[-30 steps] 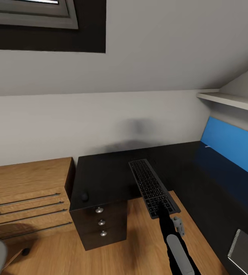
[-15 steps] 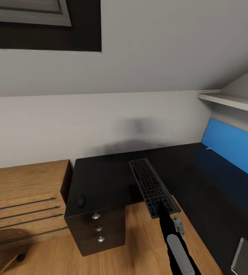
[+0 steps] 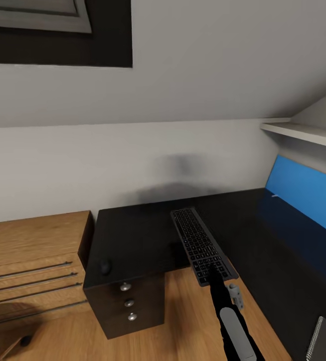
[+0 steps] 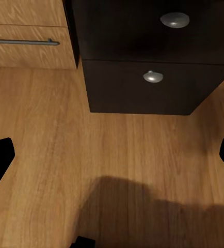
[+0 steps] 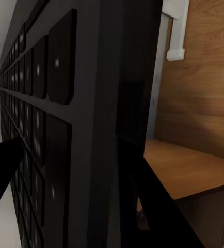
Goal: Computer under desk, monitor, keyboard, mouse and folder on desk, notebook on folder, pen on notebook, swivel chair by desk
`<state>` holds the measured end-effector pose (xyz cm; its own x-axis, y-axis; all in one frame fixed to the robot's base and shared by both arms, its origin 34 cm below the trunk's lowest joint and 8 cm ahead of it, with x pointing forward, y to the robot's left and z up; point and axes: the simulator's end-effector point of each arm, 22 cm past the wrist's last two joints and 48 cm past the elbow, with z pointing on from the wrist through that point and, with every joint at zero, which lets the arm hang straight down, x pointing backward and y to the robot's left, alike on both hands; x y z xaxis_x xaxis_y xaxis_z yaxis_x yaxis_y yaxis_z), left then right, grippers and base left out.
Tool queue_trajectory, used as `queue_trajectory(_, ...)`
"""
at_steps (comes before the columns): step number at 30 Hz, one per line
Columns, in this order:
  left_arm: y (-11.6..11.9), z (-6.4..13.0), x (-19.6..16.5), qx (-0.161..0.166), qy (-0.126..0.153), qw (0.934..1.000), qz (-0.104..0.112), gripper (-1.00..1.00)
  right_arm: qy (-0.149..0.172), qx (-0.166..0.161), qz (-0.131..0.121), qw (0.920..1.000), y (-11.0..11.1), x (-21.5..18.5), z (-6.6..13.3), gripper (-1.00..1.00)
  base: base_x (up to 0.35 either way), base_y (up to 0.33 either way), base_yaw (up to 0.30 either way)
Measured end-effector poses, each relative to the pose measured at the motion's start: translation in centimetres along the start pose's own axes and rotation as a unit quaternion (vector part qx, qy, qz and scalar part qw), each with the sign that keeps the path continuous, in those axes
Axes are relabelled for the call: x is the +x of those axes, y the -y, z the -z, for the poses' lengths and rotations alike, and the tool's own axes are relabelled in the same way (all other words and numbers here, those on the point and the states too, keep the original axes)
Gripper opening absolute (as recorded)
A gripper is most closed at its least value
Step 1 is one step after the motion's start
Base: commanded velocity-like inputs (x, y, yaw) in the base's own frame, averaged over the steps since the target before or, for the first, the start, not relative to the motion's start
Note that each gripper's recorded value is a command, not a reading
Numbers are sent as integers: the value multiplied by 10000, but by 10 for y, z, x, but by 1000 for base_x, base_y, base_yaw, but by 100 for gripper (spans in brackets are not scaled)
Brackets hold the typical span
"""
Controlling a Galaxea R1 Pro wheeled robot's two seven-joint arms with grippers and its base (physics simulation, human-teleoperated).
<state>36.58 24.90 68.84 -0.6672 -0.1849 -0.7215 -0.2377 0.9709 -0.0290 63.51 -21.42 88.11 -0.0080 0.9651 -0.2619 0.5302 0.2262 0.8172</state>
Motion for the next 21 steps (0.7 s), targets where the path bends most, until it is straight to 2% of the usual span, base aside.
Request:
queue_trajectory(5,0,0,0,0,-1,10000,0,100,0,4,-3,10000,0,0,0,-100,201,0,0)
queue_trajectory(11,2,0,0,33,1,10000,-8,100,6,8,-3,10000,1,-1,0,-100,40,0,0)
queue_trajectory(13,6,0,0,99,3,10000,1,100,9,9,-2,10000,1,-1,0,-100,10,0,0)
queue_trajectory(16,27,3,2,283,-29,9996,91,100,14,11,-4,10000,1,-1,-1,-100,5,0,0)
queue_trajectory(21,44,6,5,392,-76,9990,191,100,22,26,-11,10000,2,-2,-1,-100,1,0,0)
